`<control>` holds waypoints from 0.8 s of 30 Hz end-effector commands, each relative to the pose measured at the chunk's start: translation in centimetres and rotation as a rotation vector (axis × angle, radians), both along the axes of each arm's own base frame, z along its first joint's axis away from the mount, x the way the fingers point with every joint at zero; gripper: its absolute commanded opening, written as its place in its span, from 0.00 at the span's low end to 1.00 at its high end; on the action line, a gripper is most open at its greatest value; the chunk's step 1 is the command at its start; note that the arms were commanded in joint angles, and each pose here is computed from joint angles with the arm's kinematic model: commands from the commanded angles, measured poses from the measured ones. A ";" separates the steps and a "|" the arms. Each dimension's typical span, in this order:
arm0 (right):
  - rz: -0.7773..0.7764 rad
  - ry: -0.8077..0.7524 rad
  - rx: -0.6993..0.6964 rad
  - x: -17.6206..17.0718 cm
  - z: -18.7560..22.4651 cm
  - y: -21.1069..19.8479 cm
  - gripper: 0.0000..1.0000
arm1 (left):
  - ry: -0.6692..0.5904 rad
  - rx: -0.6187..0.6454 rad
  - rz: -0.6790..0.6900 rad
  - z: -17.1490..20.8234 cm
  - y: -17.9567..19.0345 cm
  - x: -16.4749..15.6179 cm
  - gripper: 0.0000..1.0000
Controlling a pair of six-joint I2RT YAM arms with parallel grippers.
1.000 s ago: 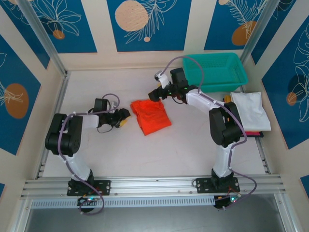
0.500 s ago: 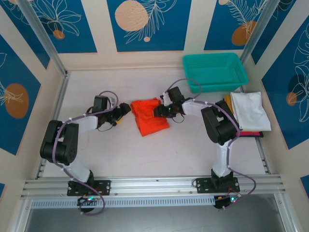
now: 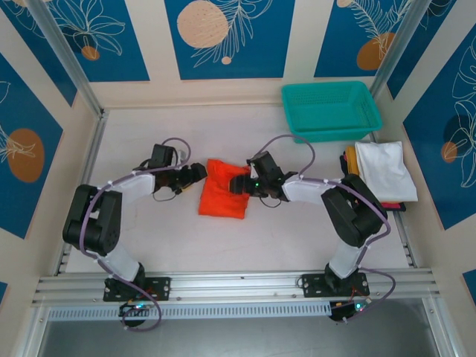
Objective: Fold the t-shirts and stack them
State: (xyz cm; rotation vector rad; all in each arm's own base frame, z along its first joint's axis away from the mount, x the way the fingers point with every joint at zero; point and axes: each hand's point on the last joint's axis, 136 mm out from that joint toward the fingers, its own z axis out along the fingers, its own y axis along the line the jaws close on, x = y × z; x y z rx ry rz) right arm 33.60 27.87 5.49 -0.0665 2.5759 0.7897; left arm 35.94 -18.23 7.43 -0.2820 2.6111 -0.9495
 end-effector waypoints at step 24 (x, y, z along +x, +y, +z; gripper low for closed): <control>-0.134 -0.065 -0.363 10.9 -2.7 -4.5 0.58 | 0.055 0.363 -0.108 -6.2 1.0 1.6 0.36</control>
